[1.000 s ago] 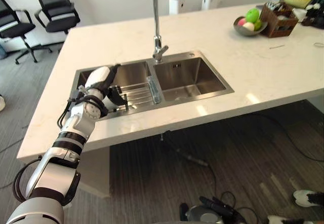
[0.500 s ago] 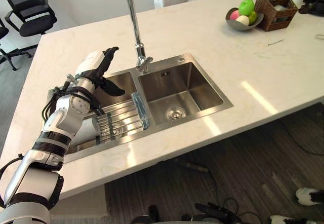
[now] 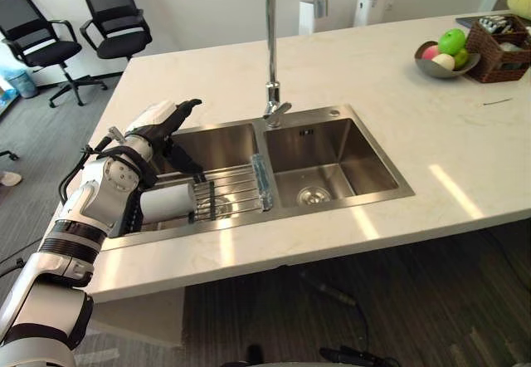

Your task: Walk over to the sink, pick up the cup, carry it to the dishwasher, place the cup inside the dishwasher, then close the dishwasher door

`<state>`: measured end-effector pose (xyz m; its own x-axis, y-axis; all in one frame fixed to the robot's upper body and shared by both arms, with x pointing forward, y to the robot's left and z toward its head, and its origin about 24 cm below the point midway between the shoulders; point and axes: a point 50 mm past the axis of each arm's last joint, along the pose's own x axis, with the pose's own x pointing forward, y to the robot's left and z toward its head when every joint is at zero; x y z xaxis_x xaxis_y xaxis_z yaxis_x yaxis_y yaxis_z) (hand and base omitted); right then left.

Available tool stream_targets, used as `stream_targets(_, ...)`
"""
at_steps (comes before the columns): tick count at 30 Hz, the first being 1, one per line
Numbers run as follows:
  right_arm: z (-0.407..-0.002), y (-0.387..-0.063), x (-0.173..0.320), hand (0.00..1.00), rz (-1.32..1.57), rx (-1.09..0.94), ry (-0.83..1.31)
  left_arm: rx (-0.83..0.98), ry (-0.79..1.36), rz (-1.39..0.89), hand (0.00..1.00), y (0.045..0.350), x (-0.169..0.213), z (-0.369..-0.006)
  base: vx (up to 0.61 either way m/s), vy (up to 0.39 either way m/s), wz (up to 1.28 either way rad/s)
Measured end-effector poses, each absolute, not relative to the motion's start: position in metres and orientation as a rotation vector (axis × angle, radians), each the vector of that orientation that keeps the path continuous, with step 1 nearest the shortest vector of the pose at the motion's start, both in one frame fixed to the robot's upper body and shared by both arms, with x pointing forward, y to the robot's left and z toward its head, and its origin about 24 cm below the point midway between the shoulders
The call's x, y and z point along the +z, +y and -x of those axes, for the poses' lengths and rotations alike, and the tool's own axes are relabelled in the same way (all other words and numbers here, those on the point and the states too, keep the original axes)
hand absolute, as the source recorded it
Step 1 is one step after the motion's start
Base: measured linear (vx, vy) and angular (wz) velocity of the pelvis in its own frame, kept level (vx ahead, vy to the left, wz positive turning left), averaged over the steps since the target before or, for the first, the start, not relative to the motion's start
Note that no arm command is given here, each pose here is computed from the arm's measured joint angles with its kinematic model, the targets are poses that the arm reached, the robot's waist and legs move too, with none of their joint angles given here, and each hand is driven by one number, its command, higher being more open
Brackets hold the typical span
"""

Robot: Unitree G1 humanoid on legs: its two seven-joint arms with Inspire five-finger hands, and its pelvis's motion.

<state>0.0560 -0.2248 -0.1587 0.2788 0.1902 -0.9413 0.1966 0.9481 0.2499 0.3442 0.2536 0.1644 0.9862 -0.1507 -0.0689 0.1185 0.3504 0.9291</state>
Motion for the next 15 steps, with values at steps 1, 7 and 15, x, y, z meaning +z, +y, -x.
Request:
stream_targets(1, -0.055, -0.226, -0.159, 1.0, -0.339, 0.005, 1.305, -0.179, -0.008, -1.196, 1.0, 0.256, 0.159, -0.342, -0.04, 0.013, 0.3)
stream_targets(7, -0.056, -0.232, -0.157, 1.0, -0.329, -0.002, 1.324, -0.232, 0.029, -1.156, 1.0, 0.246, 0.146, -0.343, 0.02, 0.047, 0.67)
stream_targets(15, -0.053, -0.235, -0.157, 1.0, -0.369, -0.041, 1.319, -0.231, 0.053, -1.156, 1.0, 0.245, 0.156, -0.348, -0.03, 0.064, 0.19)
